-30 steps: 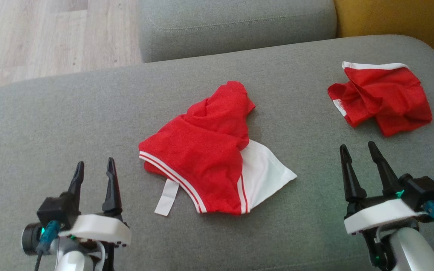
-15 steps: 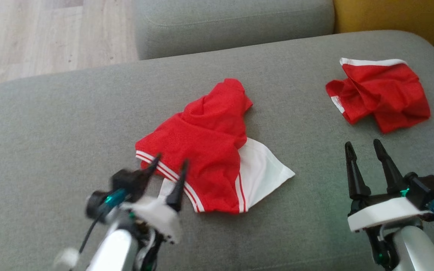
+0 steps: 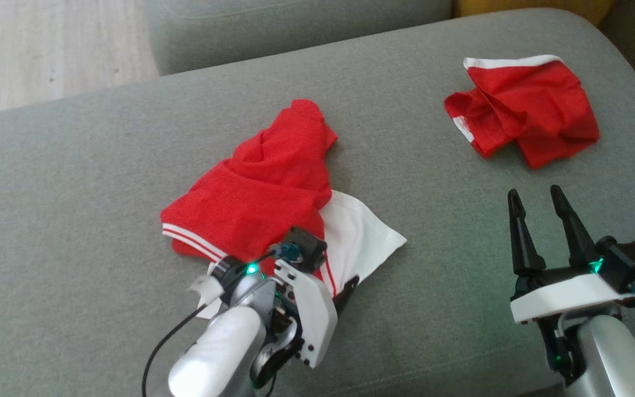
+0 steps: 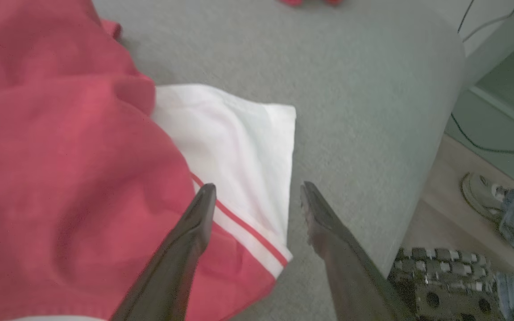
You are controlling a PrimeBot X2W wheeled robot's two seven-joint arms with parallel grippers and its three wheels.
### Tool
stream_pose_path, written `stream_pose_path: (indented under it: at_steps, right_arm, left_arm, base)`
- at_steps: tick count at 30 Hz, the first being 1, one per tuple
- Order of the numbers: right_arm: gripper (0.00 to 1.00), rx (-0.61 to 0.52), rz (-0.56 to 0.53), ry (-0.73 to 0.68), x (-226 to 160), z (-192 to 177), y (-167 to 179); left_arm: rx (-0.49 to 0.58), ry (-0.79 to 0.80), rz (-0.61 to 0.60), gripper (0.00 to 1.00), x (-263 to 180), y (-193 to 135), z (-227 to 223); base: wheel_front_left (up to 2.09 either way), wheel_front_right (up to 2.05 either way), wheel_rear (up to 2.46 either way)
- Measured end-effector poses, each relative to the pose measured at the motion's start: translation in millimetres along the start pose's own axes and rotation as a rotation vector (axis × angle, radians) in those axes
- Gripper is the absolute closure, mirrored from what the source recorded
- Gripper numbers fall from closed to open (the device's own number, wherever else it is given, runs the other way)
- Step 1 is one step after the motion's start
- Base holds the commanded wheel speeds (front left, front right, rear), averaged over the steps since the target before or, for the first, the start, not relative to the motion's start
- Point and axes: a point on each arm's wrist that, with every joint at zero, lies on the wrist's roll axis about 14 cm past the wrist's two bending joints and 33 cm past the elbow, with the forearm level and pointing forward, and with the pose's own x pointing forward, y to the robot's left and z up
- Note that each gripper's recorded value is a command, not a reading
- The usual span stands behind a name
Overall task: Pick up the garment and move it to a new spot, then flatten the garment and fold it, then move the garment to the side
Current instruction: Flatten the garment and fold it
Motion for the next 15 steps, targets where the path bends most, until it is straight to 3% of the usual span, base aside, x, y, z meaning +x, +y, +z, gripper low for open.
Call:
stream_pose_path:
  at_steps: [9, 10, 11, 12, 15]
  right_arm:
    - [0.0, 0.007, -0.025, 0.015, -1, -5, -8]
    - [0.0, 0.007, -0.023, 0.015, -1, -5, -7]
    - [0.0, 0.007, -0.023, 0.015, -1, -5, -7]
    - [0.0, 0.007, -0.02, 0.014, 0, -5, -6]
    - [0.0, 0.006, -0.008, 0.005, 6, -2, -3]
  left_arm:
    - [0.036, 0.195, -0.015, 0.0, 12, -3, -47]
    - [0.044, 0.185, -0.005, 0.06, 13, 0, -45]
    - [0.044, 0.185, -0.005, 0.61, 13, 0, -45]
    - [0.05, 0.176, 0.007, 1.0, 14, 3, -43]
    - [0.051, 0.15, 0.023, 1.0, 14, 10, -40]
  base:
    - [0.0, 0.0, 0.0]
    - [0.0, 0.0, 0.0]
    - [0.0, 0.0, 0.0]
    - [0.0, 0.0, 0.0]
    - [0.0, 0.0, 0.0]
